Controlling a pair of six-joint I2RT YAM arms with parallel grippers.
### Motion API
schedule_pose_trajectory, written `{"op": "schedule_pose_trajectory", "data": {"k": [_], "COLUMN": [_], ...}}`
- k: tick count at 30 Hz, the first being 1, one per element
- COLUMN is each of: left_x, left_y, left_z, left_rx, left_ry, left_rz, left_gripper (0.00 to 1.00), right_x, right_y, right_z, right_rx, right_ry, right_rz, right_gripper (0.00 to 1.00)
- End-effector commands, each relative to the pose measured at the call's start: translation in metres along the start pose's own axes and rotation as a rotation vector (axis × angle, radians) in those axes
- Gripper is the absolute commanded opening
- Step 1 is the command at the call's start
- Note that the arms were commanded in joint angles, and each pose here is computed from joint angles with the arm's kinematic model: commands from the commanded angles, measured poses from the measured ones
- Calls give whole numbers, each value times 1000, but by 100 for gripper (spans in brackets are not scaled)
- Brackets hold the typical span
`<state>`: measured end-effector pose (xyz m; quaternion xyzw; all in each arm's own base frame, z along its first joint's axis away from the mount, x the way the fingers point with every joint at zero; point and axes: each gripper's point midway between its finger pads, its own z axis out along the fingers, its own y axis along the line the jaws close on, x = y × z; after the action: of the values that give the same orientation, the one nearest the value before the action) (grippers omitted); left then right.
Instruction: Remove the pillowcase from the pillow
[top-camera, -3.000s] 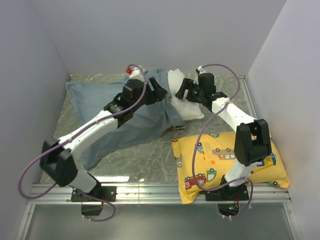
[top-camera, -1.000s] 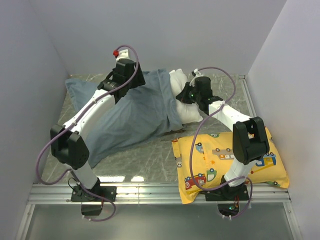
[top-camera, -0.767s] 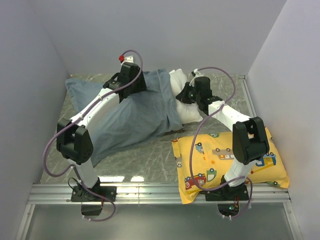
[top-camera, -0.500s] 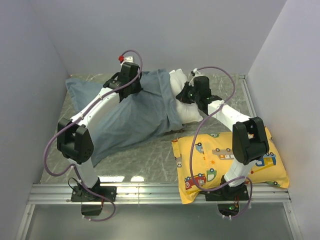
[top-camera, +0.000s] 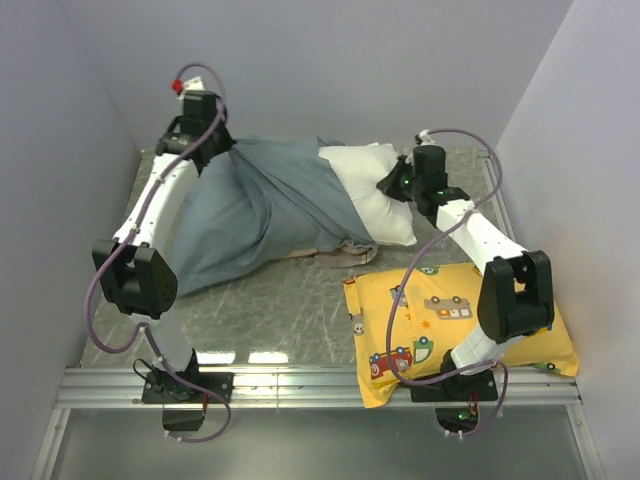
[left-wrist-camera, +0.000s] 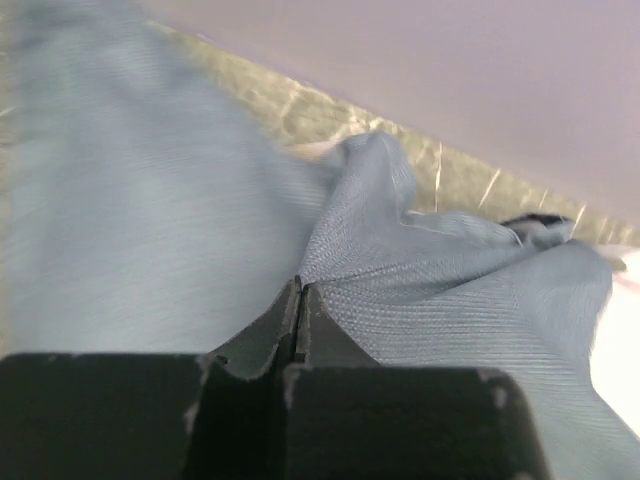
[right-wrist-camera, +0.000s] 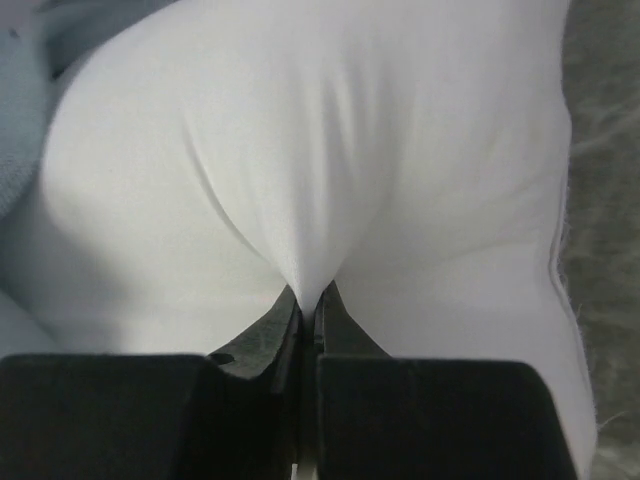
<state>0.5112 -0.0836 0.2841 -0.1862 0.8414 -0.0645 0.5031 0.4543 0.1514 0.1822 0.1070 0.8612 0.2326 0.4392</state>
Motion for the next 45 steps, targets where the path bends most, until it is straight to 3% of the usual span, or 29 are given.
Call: {"op": "schedule_pose_trajectory", "data": {"k": [1,6,11,13,14,17,20,27,31,35,40,43,45], "left_x": [-83,-100,-66,-45,-39,-17,7,91,147,170,202,215,222], "left_y": [54,69,19,-10,-18,-43,-53,-64,-65,-79,-78,-78,-74], "left_z": [-10,-11,-12,-23,-28,-53,-81,-126,-123,-124,-107,-97,-91], "left_rx": [-87,-100,76,130,146,206,239,314,353,429,383,353,325], "left_ry": [-184,-210,-131,-104,-101,-97,-91,-26,30,44,82,93,112], "left_rz": [-100,-151,-110,-68,-52,-20,-6,25,69,69,110,127,136], "left_gripper": [0,0,1,13,31,64,74,76,78,80,78,71,53], "right_x": [-39,-51,-39,-32,-30,-28,-27,-28,-30,-28,-26,-27,-28], "right_y": [-63,-74,-64,-60,-62,-63,-63,-60,-57,-52,-52,-49,-50], "right_z": [-37,-45,-33,-30,-29,-28,-29,-27,-28,-28,-27,-26,-27], "right_rx": [217,226,169,165,172,176,179,171,167,167,166,158,166], "right_ry": [-130,-155,-116,-102,-98,-92,-91,-80,-86,-75,-71,-70,-73], "right_rz": [70,99,93,82,79,70,63,47,39,23,13,11,9], "right_gripper": [0,0,0,0,0,0,0,0,0,0,0,0,0]}}
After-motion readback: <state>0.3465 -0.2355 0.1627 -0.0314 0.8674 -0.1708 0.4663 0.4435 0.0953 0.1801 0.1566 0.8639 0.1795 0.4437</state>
